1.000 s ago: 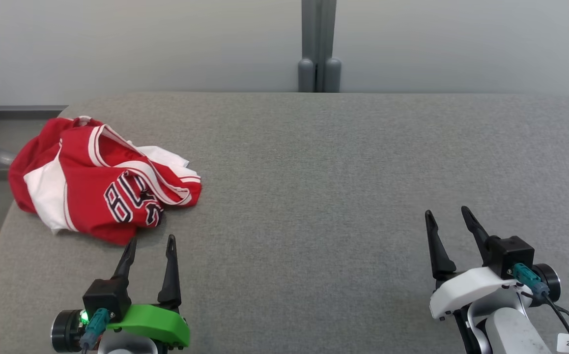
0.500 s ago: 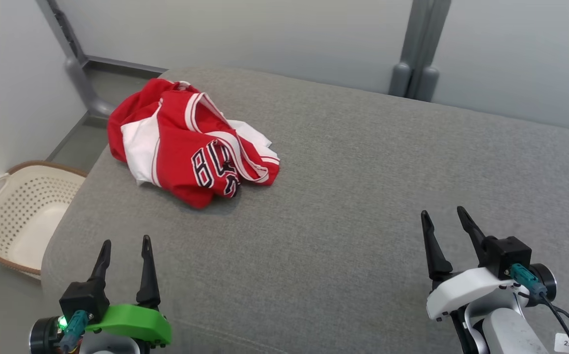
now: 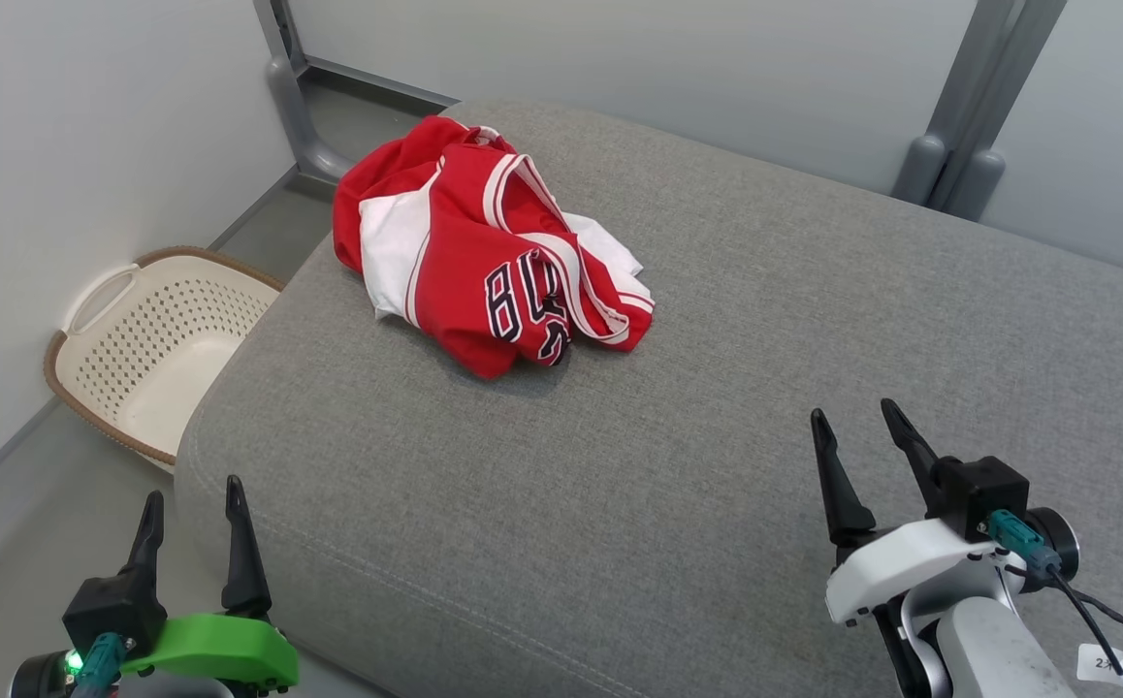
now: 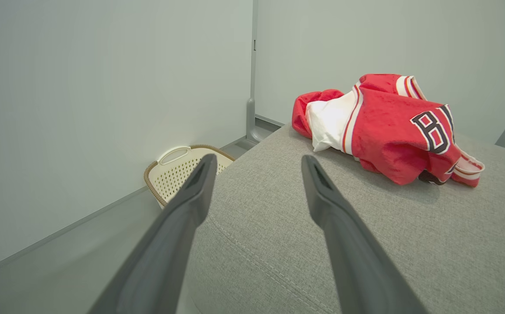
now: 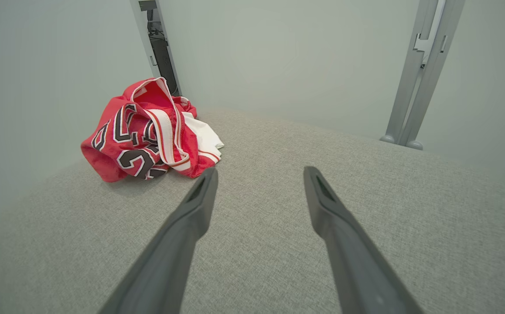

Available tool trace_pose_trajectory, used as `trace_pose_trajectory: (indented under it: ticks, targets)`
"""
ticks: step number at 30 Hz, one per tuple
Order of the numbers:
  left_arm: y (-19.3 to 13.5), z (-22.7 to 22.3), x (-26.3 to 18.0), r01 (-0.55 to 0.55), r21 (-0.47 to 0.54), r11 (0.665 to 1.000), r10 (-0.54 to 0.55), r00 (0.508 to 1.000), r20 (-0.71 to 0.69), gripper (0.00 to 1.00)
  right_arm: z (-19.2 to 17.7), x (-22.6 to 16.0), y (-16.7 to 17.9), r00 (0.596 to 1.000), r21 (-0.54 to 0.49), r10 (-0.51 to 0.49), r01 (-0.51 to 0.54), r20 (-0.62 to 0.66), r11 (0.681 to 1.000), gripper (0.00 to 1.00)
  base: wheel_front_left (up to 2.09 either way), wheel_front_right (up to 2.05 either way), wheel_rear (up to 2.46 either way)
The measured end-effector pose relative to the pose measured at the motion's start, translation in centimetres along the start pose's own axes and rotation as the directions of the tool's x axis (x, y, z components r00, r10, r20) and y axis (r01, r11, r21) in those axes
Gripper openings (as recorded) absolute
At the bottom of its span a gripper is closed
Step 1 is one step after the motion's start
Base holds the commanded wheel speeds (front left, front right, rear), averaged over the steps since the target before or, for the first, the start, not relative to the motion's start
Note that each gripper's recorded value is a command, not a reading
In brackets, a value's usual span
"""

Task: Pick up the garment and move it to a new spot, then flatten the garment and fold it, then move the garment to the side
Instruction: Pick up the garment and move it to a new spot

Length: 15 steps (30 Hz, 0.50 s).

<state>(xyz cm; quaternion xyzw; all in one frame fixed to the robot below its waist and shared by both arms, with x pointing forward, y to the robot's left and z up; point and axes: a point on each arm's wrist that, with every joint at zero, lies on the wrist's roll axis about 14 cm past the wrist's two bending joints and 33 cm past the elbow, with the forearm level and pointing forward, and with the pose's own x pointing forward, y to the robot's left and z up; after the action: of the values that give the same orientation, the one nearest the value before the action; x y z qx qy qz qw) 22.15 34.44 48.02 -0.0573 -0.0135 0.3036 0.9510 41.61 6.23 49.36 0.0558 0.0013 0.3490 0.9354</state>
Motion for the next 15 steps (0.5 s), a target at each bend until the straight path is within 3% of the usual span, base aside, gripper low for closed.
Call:
trace_pose_trajectory:
  ticks: [8,15]
  targets:
    - [-0.1,-0.1,0.1,-0.001,-0.024,1.0,0.001,1.0,-0.003,1.0,-0.1,0.2,0.1,1.0,0.004,0.004,-0.004,-0.001,1.0,1.0,0.0,0.0,0.0]
    - [-3.4,-0.2,2.9,0.102,-0.078,0.992,-0.105,0.994,-0.035,1.0,-0.1,-0.4,-0.8,1.0,0.002,-0.024,0.024,-0.002,1.0,1.0,0.0,0.0,0.0]
